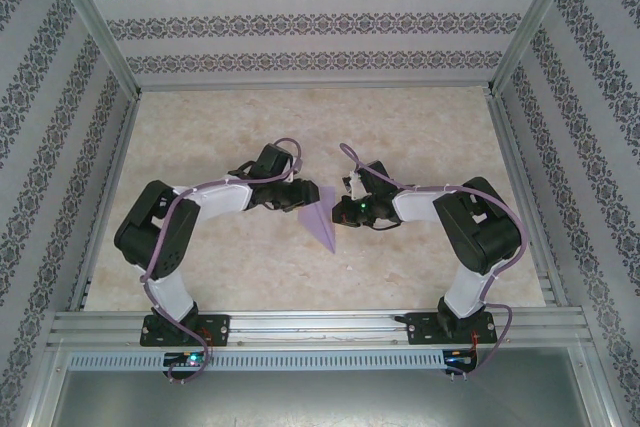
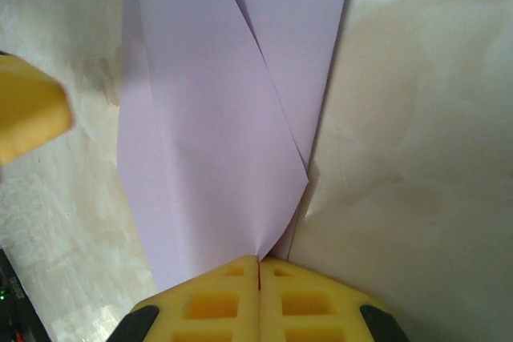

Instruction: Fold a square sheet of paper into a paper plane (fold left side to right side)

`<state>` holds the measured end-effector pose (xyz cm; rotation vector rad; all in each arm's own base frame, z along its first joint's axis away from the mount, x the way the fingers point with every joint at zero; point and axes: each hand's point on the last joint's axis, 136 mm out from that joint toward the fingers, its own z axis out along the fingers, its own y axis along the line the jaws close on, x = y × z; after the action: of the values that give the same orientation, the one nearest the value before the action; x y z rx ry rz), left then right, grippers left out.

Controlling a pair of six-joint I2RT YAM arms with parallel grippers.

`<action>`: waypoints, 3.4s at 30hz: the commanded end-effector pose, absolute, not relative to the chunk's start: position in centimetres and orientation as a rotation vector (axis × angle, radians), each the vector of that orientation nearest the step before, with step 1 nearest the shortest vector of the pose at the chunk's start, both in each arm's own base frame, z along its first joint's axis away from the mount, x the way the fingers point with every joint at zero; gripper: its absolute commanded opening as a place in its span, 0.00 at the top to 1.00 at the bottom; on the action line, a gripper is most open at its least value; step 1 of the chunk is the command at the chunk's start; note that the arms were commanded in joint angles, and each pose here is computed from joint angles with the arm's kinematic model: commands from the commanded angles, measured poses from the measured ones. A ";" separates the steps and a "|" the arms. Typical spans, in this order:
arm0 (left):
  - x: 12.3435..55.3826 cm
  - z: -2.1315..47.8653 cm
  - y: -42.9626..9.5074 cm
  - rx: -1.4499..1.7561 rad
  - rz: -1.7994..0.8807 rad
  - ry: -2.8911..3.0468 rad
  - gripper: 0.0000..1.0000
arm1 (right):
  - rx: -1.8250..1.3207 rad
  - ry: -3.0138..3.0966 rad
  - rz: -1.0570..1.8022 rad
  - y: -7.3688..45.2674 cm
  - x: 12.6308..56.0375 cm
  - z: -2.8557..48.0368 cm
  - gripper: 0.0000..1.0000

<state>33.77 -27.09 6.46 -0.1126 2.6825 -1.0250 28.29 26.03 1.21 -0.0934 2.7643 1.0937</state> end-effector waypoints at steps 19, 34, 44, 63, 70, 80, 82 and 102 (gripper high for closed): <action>32.5 5.0 -32.5 0.099 -1.221 2.734 0.96 | -0.019 3.005 0.741 22.5 24.9 -5.5 1.00; 32.1 0.6 -29.7 -0.004 -1.049 2.833 0.96 | -0.037 3.040 0.664 21.8 24.6 -5.9 1.00; 31.3 -0.9 -28.6 -0.053 -1.006 2.872 0.97 | -0.042 3.029 0.688 22.1 24.9 -5.4 1.00; 30.7 -1.6 -28.0 -0.064 -0.979 2.892 0.98 | -0.020 2.731 1.174 25.2 29.4 3.9 0.79; 30.8 -1.5 -28.1 -0.066 -0.981 2.887 0.98 | -0.038 2.689 1.272 24.9 28.1 5.6 0.80; 31.0 -1.5 -28.0 -0.061 -0.975 2.885 0.98 | -0.112 2.696 1.507 27.9 22.7 6.1 0.97; 30.9 -1.6 -27.9 -0.064 -0.976 2.888 0.98 | -0.128 2.707 1.505 28.3 22.5 5.9 0.97; 31.1 -1.5 -27.8 -0.065 -0.967 2.890 0.98 | -0.100 2.847 1.362 27.6 21.0 2.1 0.98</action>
<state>32.28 -30.31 1.87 0.0138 2.7753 -1.1262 21.86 28.10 3.43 -0.0953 2.7954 1.4172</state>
